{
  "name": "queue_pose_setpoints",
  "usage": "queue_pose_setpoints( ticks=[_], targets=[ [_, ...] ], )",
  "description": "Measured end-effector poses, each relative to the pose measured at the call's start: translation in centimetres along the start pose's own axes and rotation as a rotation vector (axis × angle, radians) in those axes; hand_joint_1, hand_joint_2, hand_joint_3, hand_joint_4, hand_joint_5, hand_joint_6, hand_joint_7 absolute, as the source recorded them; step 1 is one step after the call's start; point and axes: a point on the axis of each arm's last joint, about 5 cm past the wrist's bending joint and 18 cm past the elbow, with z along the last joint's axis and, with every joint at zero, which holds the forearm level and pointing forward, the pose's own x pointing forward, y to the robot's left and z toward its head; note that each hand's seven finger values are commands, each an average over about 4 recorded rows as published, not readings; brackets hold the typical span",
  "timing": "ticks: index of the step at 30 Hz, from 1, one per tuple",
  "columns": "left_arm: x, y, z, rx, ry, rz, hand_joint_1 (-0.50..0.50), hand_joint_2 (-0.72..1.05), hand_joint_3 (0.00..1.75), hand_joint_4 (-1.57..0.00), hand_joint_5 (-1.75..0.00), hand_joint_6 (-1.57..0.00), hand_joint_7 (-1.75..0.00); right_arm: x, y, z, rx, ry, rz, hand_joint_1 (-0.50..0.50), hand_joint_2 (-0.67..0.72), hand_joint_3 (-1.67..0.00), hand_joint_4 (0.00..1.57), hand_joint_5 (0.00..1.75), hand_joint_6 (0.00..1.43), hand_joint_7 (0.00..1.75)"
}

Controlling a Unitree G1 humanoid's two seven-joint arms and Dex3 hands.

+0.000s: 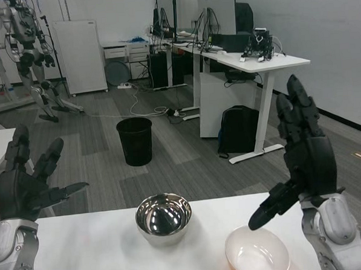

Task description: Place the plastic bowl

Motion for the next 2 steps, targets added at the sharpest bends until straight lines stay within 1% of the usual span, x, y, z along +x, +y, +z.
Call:
queue_pose_setpoints(
  ticks=[2],
  targets=[
    [0.01, -0.01, 0.01, 0.0, 0.0, 0.0, -0.5, 0.25, 0.0, 0.0, 0.0, 0.0, 0.0, -0.04, 0.13, -0.11, 0.01, 0.008, 0.007, -0.46, 0.66, 0.0, 0.0, 0.0, 0.0, 0.0]
  ],
)
